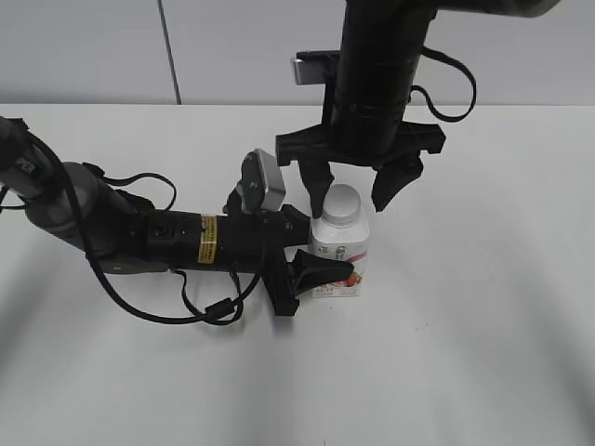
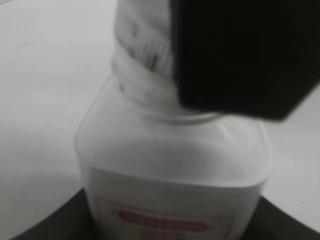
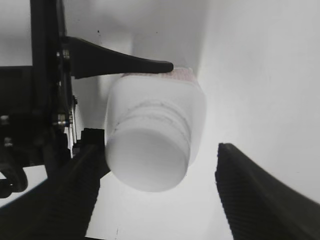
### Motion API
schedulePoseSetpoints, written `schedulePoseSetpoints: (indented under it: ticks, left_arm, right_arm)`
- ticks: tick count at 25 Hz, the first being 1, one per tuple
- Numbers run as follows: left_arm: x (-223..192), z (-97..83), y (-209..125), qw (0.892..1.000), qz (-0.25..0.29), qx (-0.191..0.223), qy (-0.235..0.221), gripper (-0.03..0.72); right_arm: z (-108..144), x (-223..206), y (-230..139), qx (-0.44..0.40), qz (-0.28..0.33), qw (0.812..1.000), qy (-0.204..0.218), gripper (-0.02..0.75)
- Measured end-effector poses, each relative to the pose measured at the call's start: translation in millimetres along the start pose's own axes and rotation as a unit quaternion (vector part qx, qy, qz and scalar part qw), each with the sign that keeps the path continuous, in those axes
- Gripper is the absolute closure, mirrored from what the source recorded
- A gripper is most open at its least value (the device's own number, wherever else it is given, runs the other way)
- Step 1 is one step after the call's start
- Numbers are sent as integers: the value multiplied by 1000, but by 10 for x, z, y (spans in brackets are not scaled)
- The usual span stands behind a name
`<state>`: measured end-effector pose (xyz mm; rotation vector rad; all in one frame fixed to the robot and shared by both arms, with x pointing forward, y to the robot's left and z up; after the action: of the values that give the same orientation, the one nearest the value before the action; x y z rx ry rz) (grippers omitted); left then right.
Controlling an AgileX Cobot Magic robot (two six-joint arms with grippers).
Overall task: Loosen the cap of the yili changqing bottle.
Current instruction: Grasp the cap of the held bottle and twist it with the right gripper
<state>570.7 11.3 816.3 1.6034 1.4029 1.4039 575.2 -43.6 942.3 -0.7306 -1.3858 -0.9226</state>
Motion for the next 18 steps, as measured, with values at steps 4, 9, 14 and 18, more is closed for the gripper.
schedulePoseSetpoints:
  ticks: [4, 9, 14, 18]
  left_arm:
    - [0, 0, 0, 1000, 0, 0, 0, 303]
    - [0, 0, 0, 1000, 0, 0, 0, 303]
    - [0, 0, 0, 1000, 0, 0, 0, 303]
    - [0, 0, 0, 1000, 0, 0, 0, 303]
  right_arm:
    - [1, -124, 4, -5, 13, 1000, 1, 186]
    - [11, -129, 17, -13, 9, 1000, 4, 306]
    - [10, -130, 20, -14, 8, 1000, 4, 342]
    - [9, -129, 15, 12, 10, 1000, 4, 342]
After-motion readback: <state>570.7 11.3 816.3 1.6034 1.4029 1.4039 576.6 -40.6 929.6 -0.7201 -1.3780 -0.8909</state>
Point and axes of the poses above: a point on each arm's last joint axis where the gripper is mounted, x pointing back along that axis away from the gripper, z along the wrist's bending axis when the last joint is at zero, y = z × x, the point moved 6 cm from there along -x, pointing out along that axis toward the gripper, and after that the axes turned 15 degrees about x, right-handed, at the moved point
